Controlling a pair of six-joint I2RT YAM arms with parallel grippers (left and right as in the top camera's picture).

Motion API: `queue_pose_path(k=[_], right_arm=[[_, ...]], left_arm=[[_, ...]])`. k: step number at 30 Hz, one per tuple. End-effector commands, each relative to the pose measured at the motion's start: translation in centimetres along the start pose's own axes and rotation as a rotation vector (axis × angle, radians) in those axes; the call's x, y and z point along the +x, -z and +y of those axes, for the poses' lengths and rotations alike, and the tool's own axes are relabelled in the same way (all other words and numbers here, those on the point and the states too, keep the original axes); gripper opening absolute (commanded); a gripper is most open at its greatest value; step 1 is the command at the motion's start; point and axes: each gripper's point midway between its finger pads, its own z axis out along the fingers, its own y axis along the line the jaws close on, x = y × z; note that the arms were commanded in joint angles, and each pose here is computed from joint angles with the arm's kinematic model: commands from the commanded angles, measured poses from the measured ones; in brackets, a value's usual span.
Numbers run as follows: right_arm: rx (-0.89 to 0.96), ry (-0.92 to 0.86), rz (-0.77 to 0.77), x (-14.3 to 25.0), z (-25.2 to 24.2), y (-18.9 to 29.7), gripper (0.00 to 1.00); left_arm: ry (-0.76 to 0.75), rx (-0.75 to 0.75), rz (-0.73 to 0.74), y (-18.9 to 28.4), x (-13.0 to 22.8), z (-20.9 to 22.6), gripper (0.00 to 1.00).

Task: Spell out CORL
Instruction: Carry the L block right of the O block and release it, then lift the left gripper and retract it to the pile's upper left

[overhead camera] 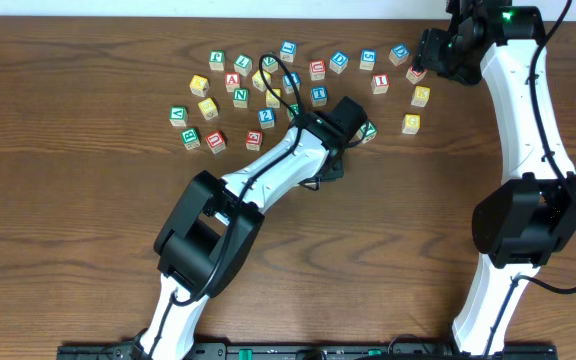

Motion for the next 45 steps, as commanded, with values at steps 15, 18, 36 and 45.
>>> queue_pose_path(k=[15, 18, 36, 45], right_arm=[[0.006, 0.011, 0.015, 0.3, 0.0, -0.5, 0.71], [0.001, 0.023, 0.018, 0.6, 0.7, -0.5, 0.71], [-0.045, 0.138, 0.053, 3.1, 6.3, -0.6, 0.79], [-0.07, 0.194, 0.063, 4.5, 9.1, -0.5, 0.8]], left_arm=[[0.027, 0.129, -0.279, 19.4, -5.2, 8.7, 0.52], [0.059, 0.087, -0.255, 19.6, -5.2, 11.5, 0.52], [0.156, -0.056, -0.192, 19.1, -6.4, 21.9, 0.54], [0.16, -0.057, -0.2, 19.0, -6.8, 22.2, 0.53]])
